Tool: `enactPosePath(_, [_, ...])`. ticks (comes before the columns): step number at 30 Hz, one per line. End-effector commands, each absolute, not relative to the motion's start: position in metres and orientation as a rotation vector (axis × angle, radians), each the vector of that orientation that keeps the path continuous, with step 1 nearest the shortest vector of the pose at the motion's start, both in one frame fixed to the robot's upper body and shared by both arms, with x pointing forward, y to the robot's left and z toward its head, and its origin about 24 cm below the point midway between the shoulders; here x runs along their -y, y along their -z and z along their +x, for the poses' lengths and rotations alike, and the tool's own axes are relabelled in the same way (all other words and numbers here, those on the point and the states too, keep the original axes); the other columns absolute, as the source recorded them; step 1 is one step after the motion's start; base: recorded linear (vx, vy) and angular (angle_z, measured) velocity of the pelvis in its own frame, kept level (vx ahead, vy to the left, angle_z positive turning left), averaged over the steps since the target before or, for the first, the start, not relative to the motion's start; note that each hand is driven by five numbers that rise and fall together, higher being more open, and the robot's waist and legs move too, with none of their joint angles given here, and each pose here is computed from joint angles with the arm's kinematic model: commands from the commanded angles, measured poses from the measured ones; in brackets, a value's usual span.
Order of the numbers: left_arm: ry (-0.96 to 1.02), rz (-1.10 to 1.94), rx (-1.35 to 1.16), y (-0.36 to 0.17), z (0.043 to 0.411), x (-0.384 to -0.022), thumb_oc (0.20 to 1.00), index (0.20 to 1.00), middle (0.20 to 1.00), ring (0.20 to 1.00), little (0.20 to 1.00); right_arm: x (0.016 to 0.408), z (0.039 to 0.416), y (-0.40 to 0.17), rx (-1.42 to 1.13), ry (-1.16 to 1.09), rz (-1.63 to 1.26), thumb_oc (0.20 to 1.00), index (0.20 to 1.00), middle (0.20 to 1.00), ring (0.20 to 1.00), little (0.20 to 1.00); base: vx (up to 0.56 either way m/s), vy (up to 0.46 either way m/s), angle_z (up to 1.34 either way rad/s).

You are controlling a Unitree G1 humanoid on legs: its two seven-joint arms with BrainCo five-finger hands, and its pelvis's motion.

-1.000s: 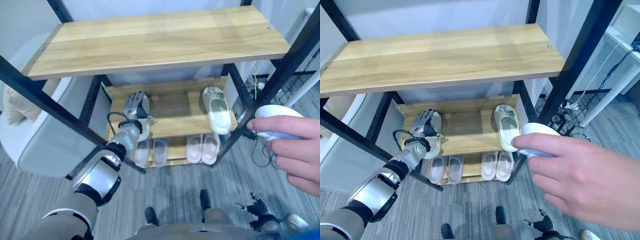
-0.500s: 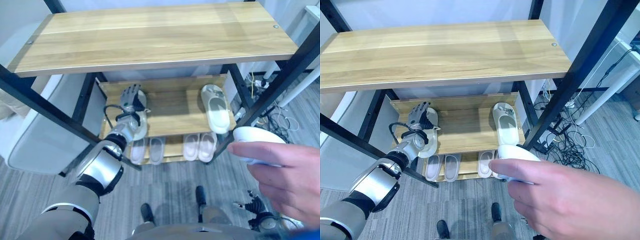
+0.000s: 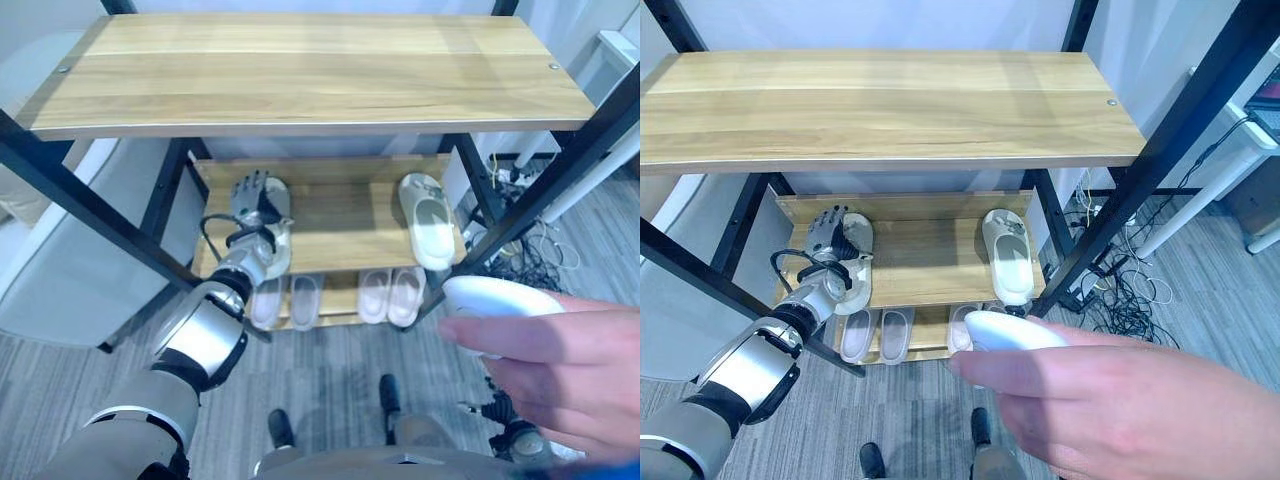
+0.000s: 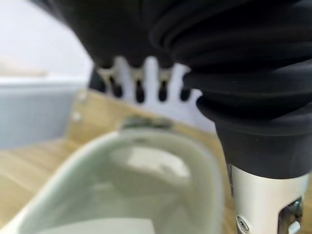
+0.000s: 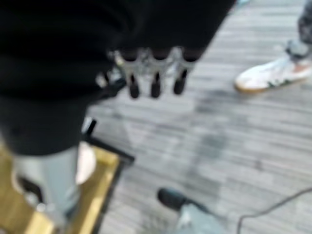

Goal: Arrange the slippers neatly on the shoe rack.

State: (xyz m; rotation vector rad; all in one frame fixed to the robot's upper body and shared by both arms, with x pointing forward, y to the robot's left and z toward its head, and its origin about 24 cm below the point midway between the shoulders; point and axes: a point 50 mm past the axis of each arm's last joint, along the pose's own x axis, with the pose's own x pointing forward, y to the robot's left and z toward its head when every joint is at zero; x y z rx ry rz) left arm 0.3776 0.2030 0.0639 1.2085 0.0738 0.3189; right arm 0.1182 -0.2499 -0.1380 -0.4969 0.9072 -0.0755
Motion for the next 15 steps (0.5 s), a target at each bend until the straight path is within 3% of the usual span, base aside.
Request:
enactPosePath(1, [-0.533,1.127,0.034,-0.124,0.398,-0.220,1.000,1.000,1.000,1.000,1.000,0.245,0.140,0.130,-0.818,0.063,-0.521,1.000,1.000,1.000,1.000,1.000,0.00,0.000,0.00])
enactPosePath(15, [-0.614,1.063,0.044,-0.127,0.393,-0.234,1.000,1.000,1.000,1.000,1.000,0.240,0.145,0.130,-0.803,0.062,-0.517,1.000,1.000,1.000,1.000,1.000,0.00,0.000,0.00])
